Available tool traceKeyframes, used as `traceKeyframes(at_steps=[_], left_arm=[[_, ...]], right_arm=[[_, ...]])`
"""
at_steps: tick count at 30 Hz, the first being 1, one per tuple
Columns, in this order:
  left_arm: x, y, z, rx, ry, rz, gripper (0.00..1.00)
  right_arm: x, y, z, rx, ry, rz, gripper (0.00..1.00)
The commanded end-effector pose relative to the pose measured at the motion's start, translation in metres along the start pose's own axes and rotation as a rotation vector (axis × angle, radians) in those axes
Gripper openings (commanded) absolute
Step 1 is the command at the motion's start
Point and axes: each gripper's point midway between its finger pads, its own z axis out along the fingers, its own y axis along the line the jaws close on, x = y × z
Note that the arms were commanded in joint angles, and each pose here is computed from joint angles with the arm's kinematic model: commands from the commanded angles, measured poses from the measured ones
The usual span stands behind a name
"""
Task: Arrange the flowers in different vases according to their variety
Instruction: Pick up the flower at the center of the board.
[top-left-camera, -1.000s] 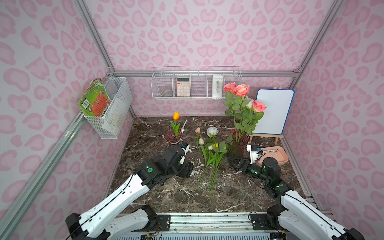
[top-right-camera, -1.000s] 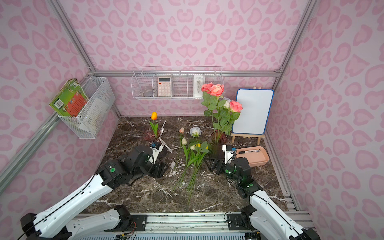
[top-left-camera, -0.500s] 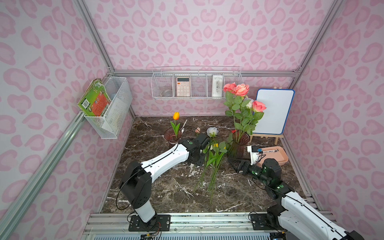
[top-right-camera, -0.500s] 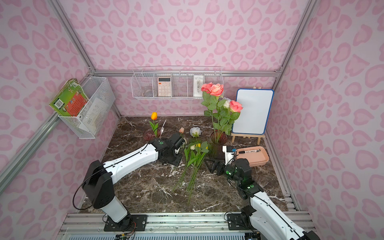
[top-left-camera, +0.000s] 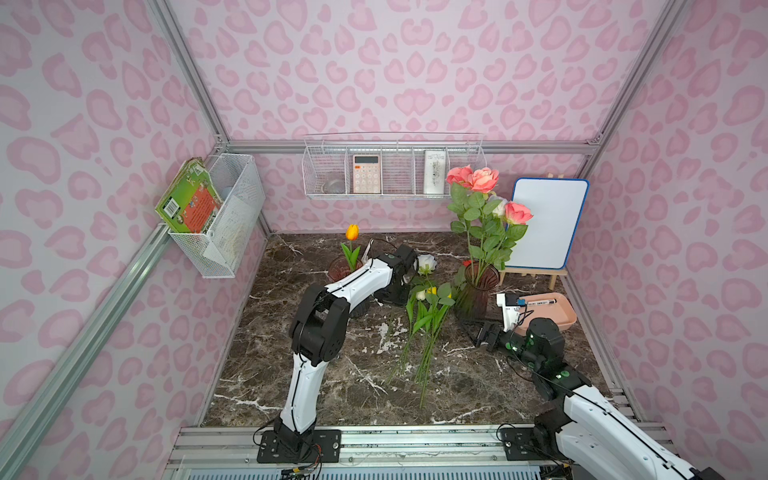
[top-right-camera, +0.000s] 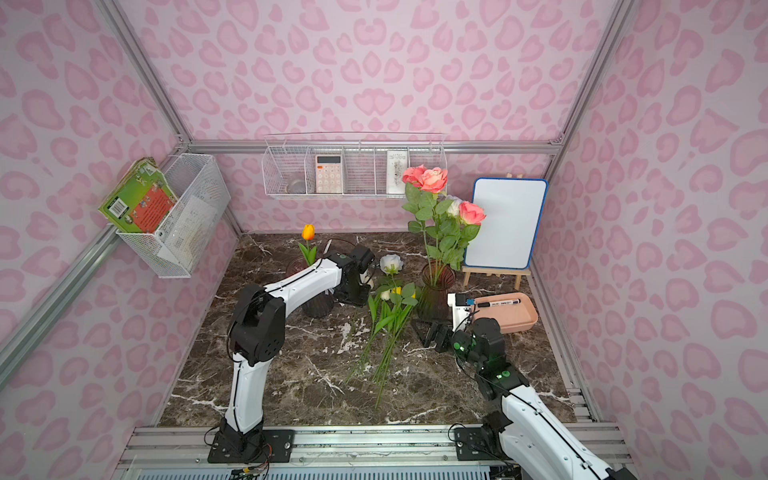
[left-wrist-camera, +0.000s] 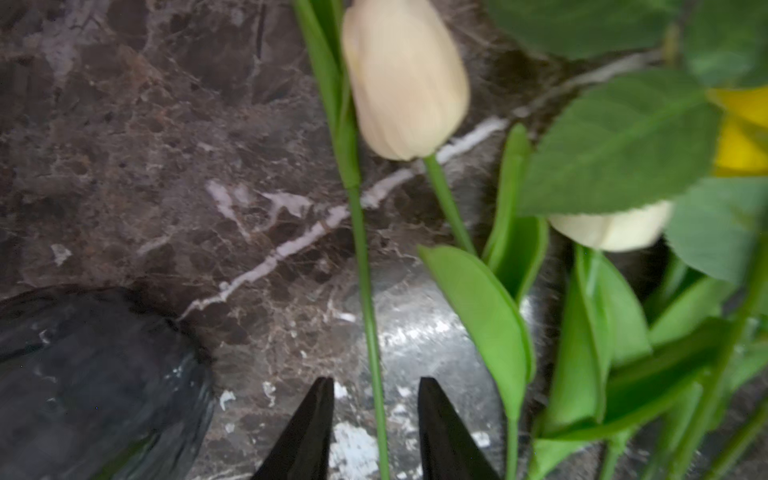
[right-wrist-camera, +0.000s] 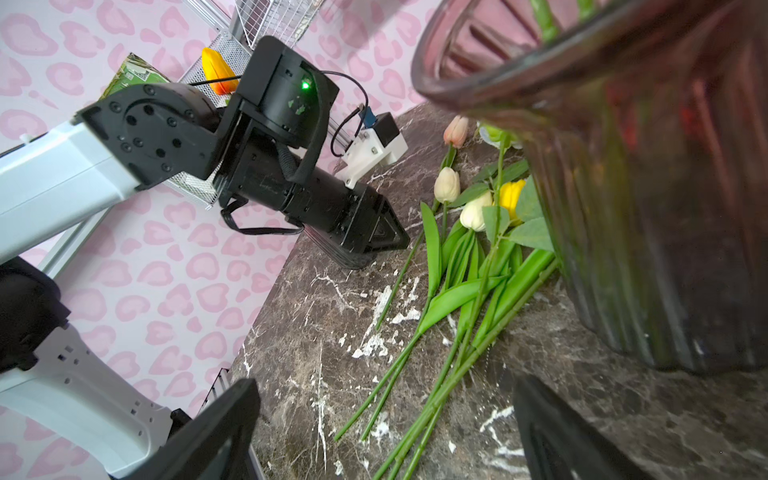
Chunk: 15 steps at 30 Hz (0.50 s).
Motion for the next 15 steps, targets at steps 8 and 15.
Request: traceKeyframes(at_steps=[8,15], left_arm=[[0.001,0.004,0.029,-0.008,0.083,0.008,0.34],[0.001,0.009,0.043,-0.047,0.119,0.028,0.23]], right_arm=[[-0.001,0.004,0.001,-0.021,0.003,0.010,0.97],[0.001,0.003,0.003,-0.021,0.015,0.028,0.96]])
